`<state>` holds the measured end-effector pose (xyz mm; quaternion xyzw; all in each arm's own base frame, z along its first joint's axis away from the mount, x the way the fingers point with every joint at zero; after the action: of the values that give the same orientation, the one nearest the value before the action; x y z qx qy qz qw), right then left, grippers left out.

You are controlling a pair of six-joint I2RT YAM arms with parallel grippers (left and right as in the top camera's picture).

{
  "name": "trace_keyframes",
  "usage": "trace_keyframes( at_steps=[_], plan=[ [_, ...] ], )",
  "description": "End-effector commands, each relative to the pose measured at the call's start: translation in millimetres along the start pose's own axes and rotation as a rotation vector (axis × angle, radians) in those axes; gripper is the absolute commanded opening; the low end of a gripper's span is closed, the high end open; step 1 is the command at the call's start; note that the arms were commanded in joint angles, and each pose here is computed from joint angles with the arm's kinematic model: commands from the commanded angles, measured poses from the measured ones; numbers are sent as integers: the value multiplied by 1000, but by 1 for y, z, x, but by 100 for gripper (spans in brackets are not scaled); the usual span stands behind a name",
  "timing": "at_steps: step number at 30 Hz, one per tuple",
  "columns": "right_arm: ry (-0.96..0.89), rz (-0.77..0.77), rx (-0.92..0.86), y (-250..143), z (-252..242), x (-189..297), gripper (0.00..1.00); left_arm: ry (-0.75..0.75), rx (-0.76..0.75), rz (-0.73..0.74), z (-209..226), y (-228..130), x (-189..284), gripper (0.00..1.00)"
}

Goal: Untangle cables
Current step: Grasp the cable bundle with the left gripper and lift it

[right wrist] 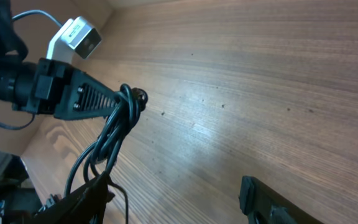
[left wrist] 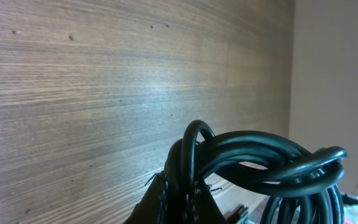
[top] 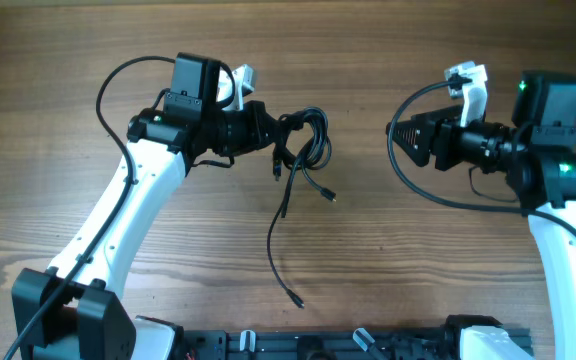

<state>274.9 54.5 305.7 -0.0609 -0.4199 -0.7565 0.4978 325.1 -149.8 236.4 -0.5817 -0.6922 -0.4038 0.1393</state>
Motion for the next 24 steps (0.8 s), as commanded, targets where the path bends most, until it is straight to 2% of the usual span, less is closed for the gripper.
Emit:
trace_keyframes(
  at_steps=[1, 9, 24],
  plan=[
    [13, 3, 53, 0, 7, 4, 70, -63, -44, 9, -12, -3, 7, 4],
    [12, 12, 87, -2, 7, 4, 70, -91, -35, 36, -14, -7, 7, 4],
    [42, 54, 165, -8, 21, -7, 70, -164, -121, 114, -19, -22, 11, 4]
  ],
)
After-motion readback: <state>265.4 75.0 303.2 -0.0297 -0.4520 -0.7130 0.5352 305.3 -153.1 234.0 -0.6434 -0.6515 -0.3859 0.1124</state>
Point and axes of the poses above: each gripper's point midway between its finger pads, its own x axis back along the fingers, its own z axis along the line the jaws close on, y = z × x, the point moved 8 cm from there along x, back along the fingers, and after that the axes turned 12 degrees about -x, right-handed, at the moved point
